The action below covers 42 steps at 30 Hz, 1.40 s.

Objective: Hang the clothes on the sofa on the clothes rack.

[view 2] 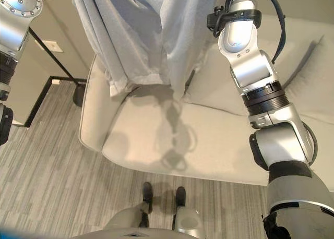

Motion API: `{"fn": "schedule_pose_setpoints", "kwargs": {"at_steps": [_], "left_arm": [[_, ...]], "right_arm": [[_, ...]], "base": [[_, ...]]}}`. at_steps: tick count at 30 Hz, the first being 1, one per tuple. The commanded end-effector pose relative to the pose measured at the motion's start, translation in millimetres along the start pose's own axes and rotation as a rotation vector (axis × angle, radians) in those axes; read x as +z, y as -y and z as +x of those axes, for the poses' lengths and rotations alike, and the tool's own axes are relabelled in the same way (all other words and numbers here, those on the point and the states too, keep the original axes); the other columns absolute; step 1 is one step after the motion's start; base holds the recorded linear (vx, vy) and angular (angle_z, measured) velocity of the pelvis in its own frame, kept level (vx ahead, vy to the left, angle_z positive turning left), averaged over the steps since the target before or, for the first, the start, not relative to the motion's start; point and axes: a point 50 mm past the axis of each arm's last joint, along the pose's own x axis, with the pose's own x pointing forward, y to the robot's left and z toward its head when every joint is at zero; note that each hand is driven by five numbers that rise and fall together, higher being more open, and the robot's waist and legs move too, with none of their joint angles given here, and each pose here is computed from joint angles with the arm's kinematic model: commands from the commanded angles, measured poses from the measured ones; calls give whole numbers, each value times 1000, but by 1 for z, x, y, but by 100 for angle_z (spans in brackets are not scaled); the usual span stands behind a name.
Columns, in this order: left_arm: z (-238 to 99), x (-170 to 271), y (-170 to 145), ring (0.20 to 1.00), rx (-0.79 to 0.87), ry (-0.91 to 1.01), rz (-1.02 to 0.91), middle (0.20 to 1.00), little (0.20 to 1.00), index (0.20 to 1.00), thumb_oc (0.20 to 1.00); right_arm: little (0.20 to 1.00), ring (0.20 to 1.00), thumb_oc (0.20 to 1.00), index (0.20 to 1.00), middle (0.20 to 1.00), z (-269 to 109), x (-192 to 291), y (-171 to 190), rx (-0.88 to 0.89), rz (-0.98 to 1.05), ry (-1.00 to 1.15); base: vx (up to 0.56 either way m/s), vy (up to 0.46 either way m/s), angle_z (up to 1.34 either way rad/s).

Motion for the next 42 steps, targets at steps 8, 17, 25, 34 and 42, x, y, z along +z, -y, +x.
{"fn": "schedule_pose_setpoints", "kwargs": {"at_steps": [8, 17, 25, 34, 42], "left_arm": [[-68, -41, 46, 200, -146, -106, -50, 200, 200, 200, 200], [-77, -40, 36, 200, -94, -90, -108, 200, 200, 200, 200], [-67, -20, 46, 200, -44, -26, -161, 200, 200, 200, 200], [-62, 20, 65, 200, -153, 129, -181, 200, 200, 200, 200], [-82, 4, 69, 200, -165, 42, -220, 200, 200, 200, 200]], "right_arm": [[200, 200, 200, 200, 200, -41, -39, -11, 125, -30, -87], [200, 200, 200, 200, 200, -45, -31, -14, 181, -41, -30], [200, 200, 200, 200, 200, -41, -23, -4, 102, -52, 14], [200, 200, 200, 200, 200, -48, -17, 8, 9, -45, 32], [200, 200, 200, 200, 200, -59, -29, 7, 52, -73, -5]], "base": [[16, -131, 20], [-57, 61, 1], [25, 552, 16], [21, 702, 9], [56, 94, 3]]}}
